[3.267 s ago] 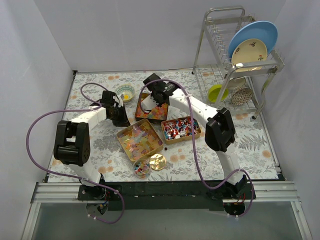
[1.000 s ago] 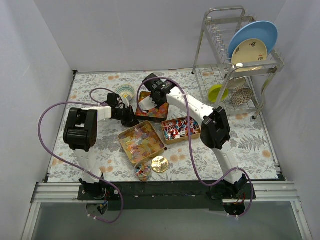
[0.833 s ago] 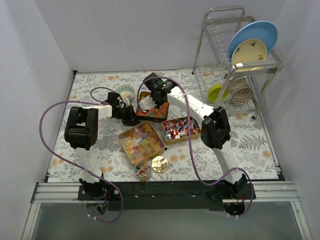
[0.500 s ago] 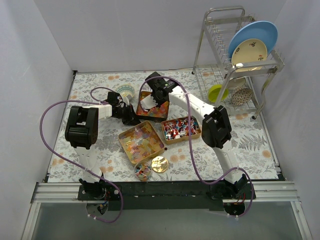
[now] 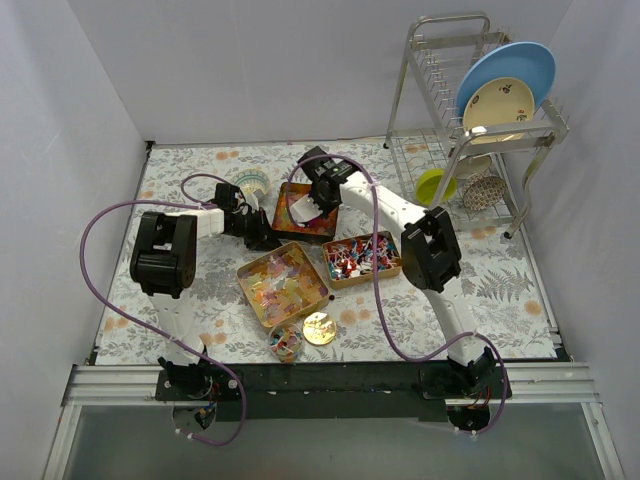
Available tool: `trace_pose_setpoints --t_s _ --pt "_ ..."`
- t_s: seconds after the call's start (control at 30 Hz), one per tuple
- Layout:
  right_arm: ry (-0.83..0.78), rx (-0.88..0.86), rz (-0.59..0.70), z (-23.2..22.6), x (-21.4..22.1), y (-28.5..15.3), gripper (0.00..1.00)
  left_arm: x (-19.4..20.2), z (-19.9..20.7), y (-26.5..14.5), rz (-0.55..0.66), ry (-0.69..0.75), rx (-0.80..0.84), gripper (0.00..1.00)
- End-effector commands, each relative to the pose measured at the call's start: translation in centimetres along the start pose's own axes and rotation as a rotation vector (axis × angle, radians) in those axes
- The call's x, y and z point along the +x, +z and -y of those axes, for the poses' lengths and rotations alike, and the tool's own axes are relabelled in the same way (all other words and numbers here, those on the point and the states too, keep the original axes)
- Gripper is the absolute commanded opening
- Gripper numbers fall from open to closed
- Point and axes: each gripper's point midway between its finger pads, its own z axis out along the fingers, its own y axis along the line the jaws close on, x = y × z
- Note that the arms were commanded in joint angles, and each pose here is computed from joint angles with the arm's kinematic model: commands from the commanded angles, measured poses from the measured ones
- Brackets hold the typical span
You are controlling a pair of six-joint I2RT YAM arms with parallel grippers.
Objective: Pack the candies
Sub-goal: Scoop the fake candies from the storage box.
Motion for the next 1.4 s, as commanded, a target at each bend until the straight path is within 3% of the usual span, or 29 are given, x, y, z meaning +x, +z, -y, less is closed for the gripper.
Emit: trace_pose_setpoints --t_s 0.0,0.27,0.6,0.97,1.37 --pt "-0.105 -0.119 0.035 -2.2 -2.2 2.4 0.01 -1.8 0.4 0.1 0.041 0.057 0.005 0.0" --pt "-0.111 -0.108 -0.01 -1.4 -3.4 3.7 0.01 -2.1 0.8 0.3 0.04 0.055 0.025 0.0" --pt "0.014 -0.102 0.032 -1.3 -6.5 4.5 0.01 -1.5 0.7 0.4 0.032 0.038 0.035 0.0" --pt "0.143 -0.262 0.329 -6.1 -7.5 4.4 0.01 -1.7 2.2 -1.9 0.021 0.06 0.106 0.0" --pt "0.237 -0.314 0.523 -7.2 -8.1 3.1 0.01 -0.3 3.4 -3.8 -0.045 0.069 0.195 0.0"
